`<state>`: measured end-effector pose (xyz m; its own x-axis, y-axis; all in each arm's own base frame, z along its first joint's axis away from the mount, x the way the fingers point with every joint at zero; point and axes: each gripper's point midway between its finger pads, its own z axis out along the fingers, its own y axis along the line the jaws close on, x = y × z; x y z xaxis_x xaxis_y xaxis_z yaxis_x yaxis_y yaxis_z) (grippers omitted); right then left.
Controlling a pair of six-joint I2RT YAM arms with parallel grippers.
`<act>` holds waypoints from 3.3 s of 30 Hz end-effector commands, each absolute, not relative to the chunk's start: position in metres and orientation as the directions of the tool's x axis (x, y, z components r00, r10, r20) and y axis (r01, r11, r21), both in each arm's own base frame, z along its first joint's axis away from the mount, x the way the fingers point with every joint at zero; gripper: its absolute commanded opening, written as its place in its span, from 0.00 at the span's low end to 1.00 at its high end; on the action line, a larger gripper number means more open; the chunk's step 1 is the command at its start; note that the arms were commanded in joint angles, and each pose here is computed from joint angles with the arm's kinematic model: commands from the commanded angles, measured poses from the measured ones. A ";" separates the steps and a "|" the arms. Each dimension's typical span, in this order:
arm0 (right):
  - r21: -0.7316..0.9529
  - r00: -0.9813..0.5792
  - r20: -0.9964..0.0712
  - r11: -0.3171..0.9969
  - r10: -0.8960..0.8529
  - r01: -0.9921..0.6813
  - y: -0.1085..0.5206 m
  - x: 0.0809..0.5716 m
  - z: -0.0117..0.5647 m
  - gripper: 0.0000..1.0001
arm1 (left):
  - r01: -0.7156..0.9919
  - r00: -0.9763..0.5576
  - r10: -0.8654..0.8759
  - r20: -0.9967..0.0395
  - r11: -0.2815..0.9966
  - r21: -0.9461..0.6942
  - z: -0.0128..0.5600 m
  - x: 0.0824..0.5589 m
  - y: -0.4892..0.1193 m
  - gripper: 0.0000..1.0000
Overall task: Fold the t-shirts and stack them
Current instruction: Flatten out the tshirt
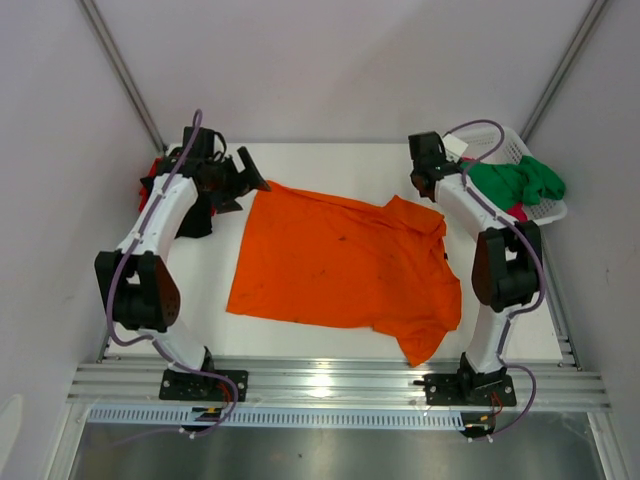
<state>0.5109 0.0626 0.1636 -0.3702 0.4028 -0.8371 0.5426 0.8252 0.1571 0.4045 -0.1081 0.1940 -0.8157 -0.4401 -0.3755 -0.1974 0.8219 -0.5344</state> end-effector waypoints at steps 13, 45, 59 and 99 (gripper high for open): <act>0.000 -0.496 -0.652 0.653 0.574 0.757 0.035 0.485 0.106 0.47 | -0.142 -0.789 -0.423 -0.447 0.832 -0.536 0.218 0.406 -0.108 0.99; -0.032 -0.524 -0.565 0.618 0.637 0.786 0.021 0.461 0.068 0.12 | -0.158 -0.755 -0.438 -0.489 0.844 -0.512 0.236 0.418 -0.083 0.99; 0.081 -0.487 -0.632 0.676 0.603 0.732 0.032 0.464 0.085 0.00 | -0.170 -0.763 -0.448 -0.466 0.834 -0.524 0.228 0.416 -0.086 1.00; 0.000 -0.588 -0.794 0.967 0.156 0.256 0.155 0.359 0.103 0.00 | -0.199 -0.778 -0.473 -0.415 0.811 -0.551 0.211 0.427 -0.092 0.99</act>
